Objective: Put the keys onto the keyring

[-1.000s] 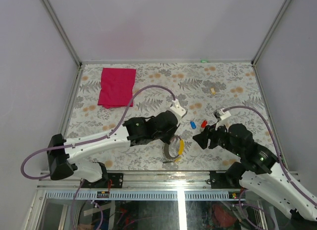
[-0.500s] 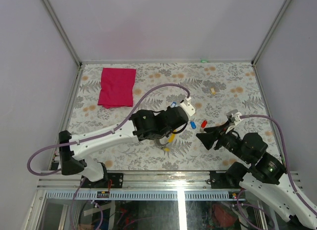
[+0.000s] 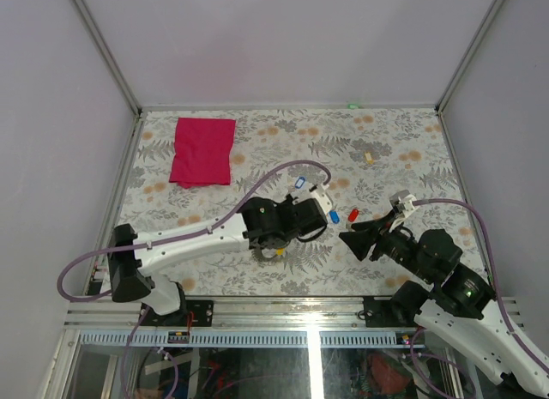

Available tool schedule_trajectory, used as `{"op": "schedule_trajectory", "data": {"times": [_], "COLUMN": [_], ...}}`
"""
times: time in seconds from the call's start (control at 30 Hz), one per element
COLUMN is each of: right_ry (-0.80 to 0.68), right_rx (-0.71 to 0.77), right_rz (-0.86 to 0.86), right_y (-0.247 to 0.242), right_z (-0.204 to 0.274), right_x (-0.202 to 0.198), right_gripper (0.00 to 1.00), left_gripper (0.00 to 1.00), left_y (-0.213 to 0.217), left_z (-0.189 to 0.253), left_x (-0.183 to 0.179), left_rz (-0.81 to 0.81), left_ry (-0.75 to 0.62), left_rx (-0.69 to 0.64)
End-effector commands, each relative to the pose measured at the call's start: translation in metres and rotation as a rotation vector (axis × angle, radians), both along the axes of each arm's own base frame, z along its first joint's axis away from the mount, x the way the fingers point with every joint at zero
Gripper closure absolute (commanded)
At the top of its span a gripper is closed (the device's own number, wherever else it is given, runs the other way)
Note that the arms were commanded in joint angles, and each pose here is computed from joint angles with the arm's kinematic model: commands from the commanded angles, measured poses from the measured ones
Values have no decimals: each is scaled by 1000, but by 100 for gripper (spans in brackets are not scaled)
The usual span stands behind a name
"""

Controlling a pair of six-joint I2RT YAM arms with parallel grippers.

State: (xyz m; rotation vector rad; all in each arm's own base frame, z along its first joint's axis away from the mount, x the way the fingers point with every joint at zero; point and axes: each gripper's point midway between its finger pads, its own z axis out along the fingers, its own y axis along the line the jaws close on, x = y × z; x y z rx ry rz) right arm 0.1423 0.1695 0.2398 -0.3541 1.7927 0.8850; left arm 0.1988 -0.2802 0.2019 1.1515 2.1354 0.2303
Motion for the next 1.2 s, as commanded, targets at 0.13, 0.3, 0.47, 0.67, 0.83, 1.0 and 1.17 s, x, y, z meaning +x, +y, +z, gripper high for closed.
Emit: {"op": "schedule_trajectory", "data": {"times": [0.13,0.3,0.47,0.67,0.83,1.0,1.17], "right_ry": [-26,-26,-48,-65,-85,-151,-286], "right_rx": [34,42,64,102,127,174,179], "right_rz": [31,61,120,208,254,311,348], "right_y": [9,15,23,35,42,52,56], "right_z": [9,8,14,16,20,28,40], "right_x": [2,0,-6,-15,-19,-22,-21], "right_gripper": [43,43,42,39,33,27,25], "left_gripper": [100,100,100,100,100,100,100], "left_y": [17,14,11,-9,-14,-27,-34], "left_z": [18,27,35,53,84,115,113], "left_x": [12,11,8,-7,-21,-49,-65], "left_rz": [62,14,-40,-271,-433,-617,-748], "left_ry": [-41,-108,-164,-153,-263,-310,-301], "left_rx": [-97,-76,-21,-135,-264,-409,-401]}}
